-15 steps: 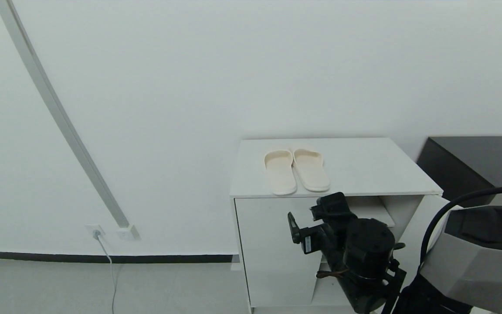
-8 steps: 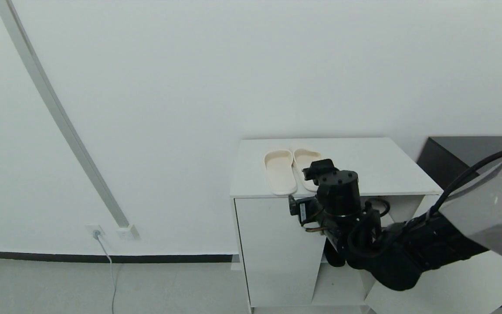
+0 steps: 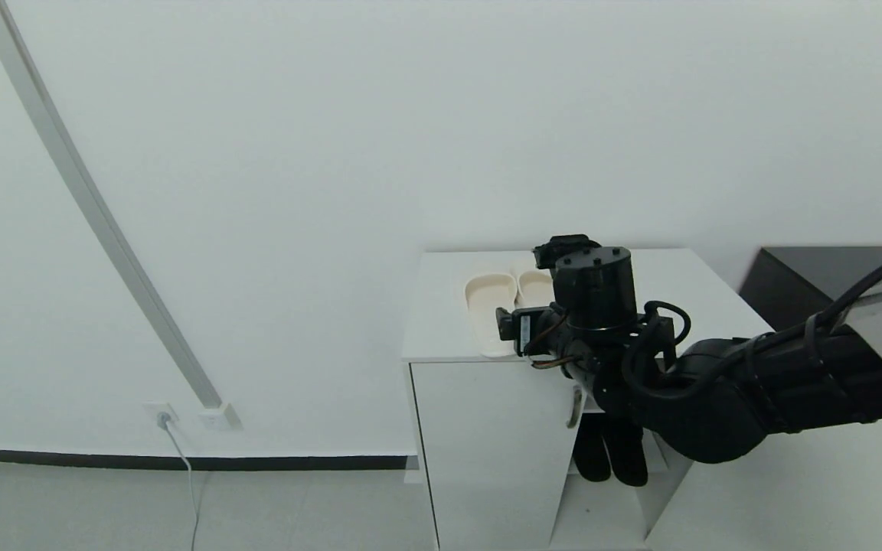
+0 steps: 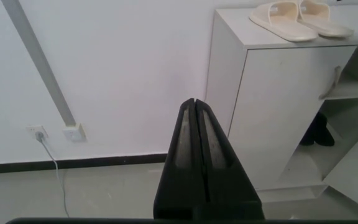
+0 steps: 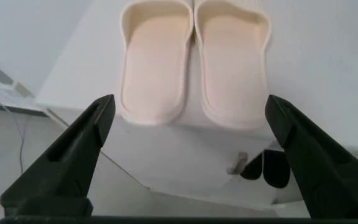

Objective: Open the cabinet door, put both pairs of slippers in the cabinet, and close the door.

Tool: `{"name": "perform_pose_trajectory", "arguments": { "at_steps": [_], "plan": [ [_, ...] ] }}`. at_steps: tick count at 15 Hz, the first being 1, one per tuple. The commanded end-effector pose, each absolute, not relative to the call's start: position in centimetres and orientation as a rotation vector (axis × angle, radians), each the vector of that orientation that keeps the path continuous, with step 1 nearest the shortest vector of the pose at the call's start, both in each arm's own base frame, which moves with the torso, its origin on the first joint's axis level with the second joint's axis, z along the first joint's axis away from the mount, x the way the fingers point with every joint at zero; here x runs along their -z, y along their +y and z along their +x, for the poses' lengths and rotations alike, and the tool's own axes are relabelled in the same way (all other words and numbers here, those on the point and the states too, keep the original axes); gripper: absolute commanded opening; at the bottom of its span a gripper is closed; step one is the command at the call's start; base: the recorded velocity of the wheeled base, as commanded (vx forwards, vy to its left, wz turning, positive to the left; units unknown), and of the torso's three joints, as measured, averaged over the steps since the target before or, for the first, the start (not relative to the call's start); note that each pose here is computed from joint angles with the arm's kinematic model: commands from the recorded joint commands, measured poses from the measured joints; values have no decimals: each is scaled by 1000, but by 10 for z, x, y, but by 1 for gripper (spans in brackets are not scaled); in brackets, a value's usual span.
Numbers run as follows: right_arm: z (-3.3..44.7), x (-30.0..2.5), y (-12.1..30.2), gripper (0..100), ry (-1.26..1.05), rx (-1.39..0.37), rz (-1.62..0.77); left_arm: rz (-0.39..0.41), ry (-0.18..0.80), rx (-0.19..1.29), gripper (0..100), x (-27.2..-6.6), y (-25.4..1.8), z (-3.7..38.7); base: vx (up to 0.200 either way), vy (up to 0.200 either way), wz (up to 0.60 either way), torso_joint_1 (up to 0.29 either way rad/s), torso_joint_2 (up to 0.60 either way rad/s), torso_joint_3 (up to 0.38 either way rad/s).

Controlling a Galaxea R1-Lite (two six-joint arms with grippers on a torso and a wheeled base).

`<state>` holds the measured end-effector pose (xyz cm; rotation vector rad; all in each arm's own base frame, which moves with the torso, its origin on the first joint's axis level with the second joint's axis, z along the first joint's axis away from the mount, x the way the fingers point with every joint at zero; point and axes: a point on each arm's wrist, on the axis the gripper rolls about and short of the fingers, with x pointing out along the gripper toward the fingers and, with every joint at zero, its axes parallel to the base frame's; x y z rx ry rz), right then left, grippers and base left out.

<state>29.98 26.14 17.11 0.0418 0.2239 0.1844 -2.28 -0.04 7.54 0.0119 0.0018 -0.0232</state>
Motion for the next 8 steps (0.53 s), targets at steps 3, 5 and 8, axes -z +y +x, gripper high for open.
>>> {"name": "perform_pose_trajectory", "arguments": {
  "at_steps": [3, 5, 8],
  "plan": [
    [299, -165, 262, 100, 239, -185, 30, 11, 1, 23, 0, -75, 0, -23, 200, 0, 0, 7, -1, 1],
    [298, -158, 264, 100, 253, -187, 20, 9, 1, 23, 0, -75, 0, -23, 200, 0, 0, 2, 2, 2],
    [298, -149, 268, 100, 271, -194, 5, 8, 1, 23, 0, -75, 0, -23, 67, 0, 0, 2, 2, 1]
  ]
}}
